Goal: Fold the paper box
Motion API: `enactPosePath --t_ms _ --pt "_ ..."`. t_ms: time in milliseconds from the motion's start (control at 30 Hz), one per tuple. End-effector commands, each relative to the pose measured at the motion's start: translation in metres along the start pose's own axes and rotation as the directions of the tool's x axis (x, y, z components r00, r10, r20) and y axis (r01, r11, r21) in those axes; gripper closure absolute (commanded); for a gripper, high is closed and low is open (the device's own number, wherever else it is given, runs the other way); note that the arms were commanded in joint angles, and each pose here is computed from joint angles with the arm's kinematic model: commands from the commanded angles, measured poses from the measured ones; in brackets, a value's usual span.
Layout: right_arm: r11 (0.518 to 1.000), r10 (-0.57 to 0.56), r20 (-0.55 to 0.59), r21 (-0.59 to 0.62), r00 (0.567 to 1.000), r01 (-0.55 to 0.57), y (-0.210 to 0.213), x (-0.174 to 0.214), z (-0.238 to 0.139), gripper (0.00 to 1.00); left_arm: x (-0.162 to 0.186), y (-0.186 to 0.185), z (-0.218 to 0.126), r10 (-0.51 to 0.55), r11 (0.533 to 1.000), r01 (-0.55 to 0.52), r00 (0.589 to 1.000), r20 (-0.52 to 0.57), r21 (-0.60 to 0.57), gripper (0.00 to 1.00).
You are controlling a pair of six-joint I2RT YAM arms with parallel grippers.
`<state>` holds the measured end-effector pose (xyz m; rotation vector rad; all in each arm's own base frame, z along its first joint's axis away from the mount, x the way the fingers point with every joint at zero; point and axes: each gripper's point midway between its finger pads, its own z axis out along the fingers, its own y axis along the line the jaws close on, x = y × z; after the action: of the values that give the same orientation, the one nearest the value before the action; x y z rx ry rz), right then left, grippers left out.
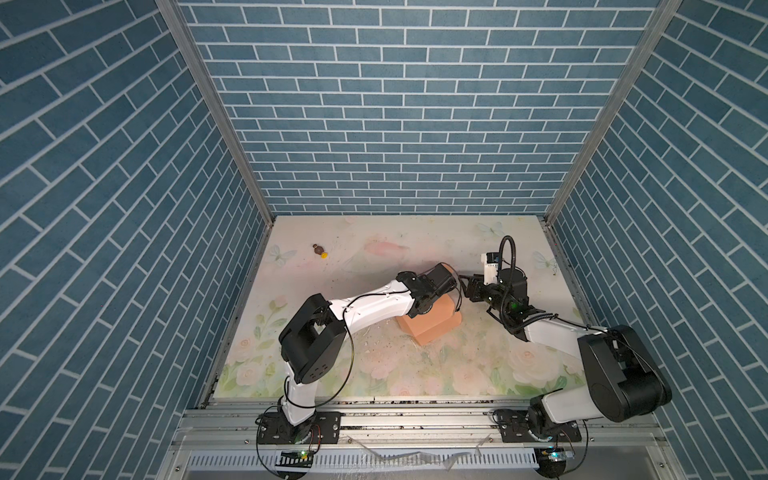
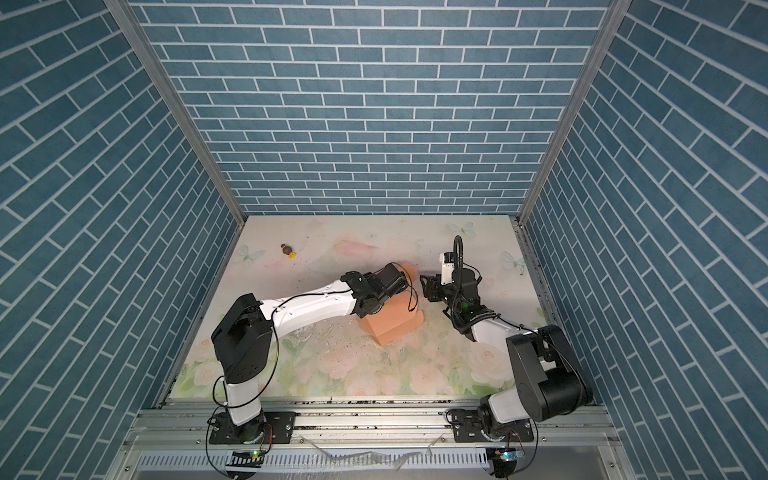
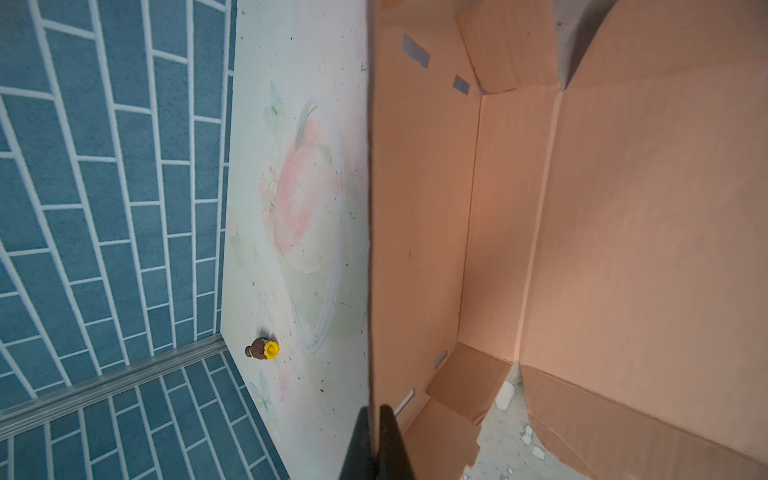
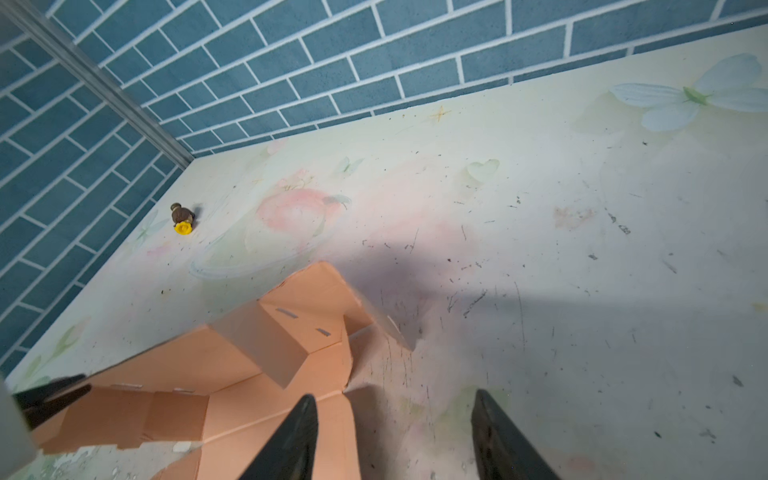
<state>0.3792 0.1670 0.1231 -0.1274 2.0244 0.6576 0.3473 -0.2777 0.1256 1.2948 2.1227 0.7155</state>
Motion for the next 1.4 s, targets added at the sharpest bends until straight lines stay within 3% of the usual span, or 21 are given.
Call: enactPosePath --t_ms 0,567,767,1100,1367 --pt "0.997 0.047 0.045 -0.057 0.998 -0.044 0.000 -0.021 0.007 0.40 0.005 -0.010 0.011 0.042 0.999 -0.042 0.998 -0.040 0.000 0.97" --pt "0.993 0.043 -0.065 -0.104 0.997 -0.050 -0.011 -0.002 0.062 0.41 0.007 -0.008 0.018 0.056 0.998 -0.057 0.996 -0.065 -0.021 0.97" --pt "0.988 -0.007 -0.105 -0.154 0.994 -0.010 0.008 0.015 0.074 0.41 0.005 -0.008 0.017 0.049 0.999 -0.049 0.997 -0.059 -0.015 0.96" --pt "0.977 -0.107 -0.101 -0.193 0.989 0.086 0.039 0.031 0.051 0.43 0.005 -0.012 0.018 0.054 0.998 -0.055 0.996 -0.064 -0.009 0.96" --pt "0.972 -0.200 -0.055 -0.138 0.978 0.191 0.047 0.041 0.033 0.46 0.004 -0.014 0.020 0.056 0.998 -0.056 0.996 -0.070 0.003 0.95"
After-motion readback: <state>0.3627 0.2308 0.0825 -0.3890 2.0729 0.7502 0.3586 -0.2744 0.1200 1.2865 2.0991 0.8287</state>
